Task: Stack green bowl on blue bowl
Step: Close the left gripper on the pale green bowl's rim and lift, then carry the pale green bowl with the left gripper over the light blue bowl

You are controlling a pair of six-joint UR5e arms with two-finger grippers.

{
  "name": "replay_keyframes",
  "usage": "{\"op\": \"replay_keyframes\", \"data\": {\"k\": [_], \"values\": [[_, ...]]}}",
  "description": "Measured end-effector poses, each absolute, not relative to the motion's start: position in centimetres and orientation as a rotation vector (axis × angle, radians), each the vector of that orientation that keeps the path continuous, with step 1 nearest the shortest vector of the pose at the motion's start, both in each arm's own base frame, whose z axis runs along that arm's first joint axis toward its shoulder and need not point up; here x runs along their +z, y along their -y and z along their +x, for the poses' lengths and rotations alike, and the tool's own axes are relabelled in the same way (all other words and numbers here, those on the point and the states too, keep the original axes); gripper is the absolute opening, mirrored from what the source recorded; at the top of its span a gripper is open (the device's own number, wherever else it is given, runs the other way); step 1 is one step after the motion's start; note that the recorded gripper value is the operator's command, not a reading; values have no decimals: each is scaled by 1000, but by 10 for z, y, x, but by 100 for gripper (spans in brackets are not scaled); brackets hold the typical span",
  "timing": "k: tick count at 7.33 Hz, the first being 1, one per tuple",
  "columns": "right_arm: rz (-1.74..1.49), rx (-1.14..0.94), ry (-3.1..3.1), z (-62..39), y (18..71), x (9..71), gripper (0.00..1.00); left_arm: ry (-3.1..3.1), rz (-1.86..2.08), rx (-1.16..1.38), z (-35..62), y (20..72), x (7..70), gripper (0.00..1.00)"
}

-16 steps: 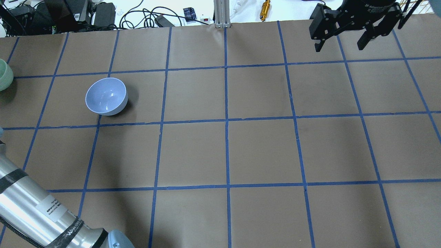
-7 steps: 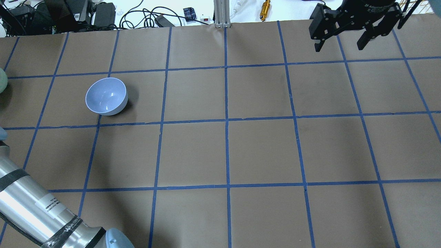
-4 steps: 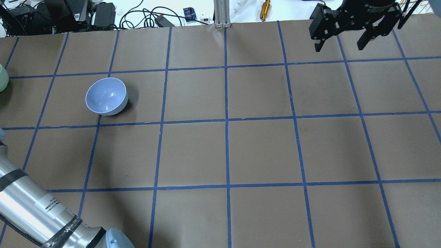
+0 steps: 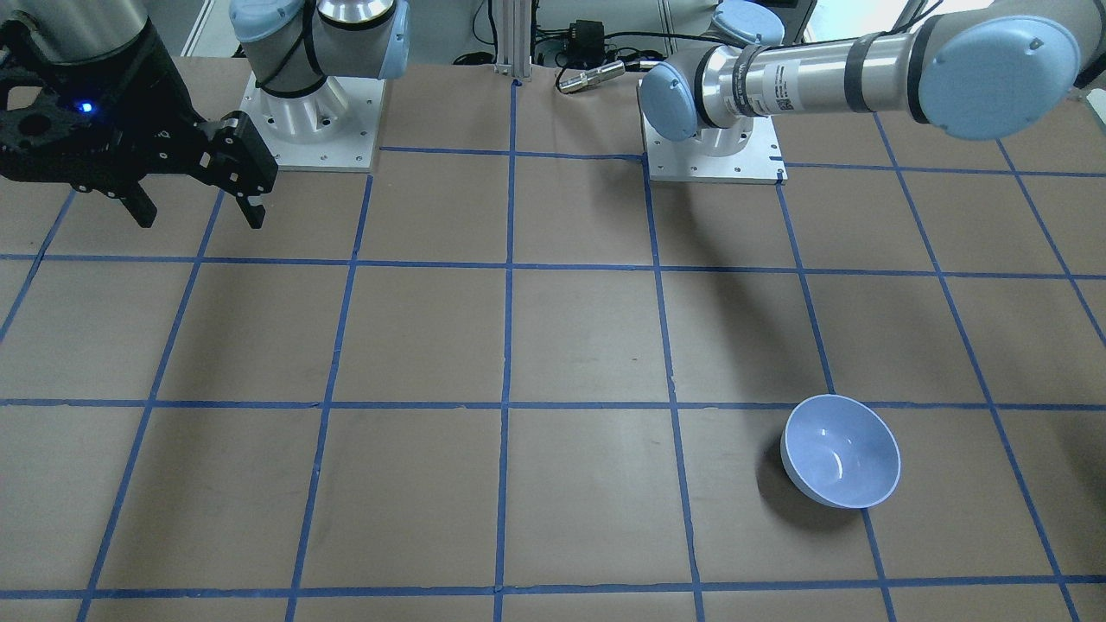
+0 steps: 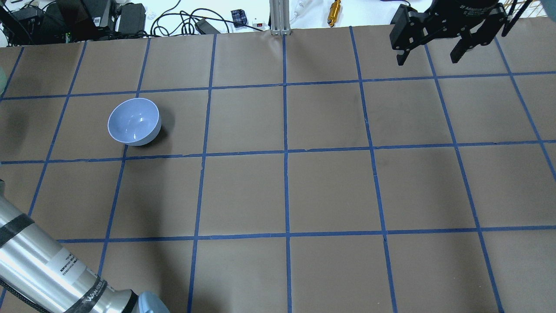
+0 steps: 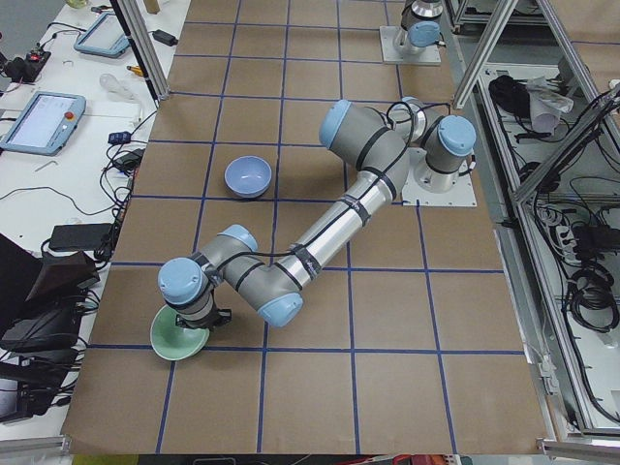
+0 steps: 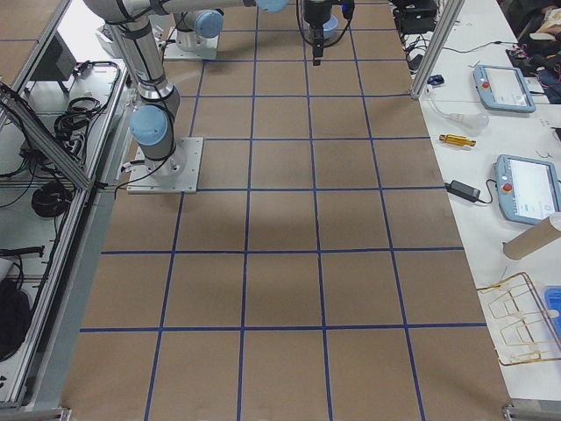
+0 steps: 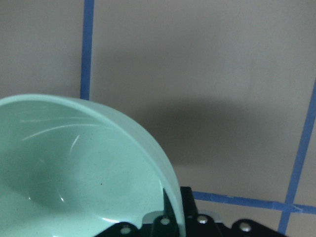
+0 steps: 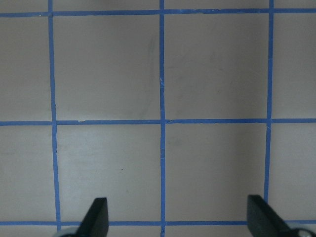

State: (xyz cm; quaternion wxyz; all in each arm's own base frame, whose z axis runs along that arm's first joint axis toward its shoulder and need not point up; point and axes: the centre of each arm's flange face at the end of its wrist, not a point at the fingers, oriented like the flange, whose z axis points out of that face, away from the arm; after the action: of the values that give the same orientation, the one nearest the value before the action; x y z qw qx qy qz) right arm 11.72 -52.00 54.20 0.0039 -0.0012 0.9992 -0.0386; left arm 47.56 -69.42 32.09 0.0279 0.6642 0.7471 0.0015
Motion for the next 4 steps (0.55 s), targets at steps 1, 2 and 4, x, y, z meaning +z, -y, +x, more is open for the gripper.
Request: {"op": "replay_keyframes", "data": {"k": [1, 2, 4], "values": [[-3, -120, -3131, 117, 520, 542, 100, -2331, 2055, 13, 440, 693, 344, 0], [-3, -120, -3131, 117, 520, 542, 100, -2366, 2047, 18, 403, 687, 364, 0], [-2, -121, -3131, 117, 520, 542, 100, -2427, 2031, 31, 316, 670, 389, 0]]}}
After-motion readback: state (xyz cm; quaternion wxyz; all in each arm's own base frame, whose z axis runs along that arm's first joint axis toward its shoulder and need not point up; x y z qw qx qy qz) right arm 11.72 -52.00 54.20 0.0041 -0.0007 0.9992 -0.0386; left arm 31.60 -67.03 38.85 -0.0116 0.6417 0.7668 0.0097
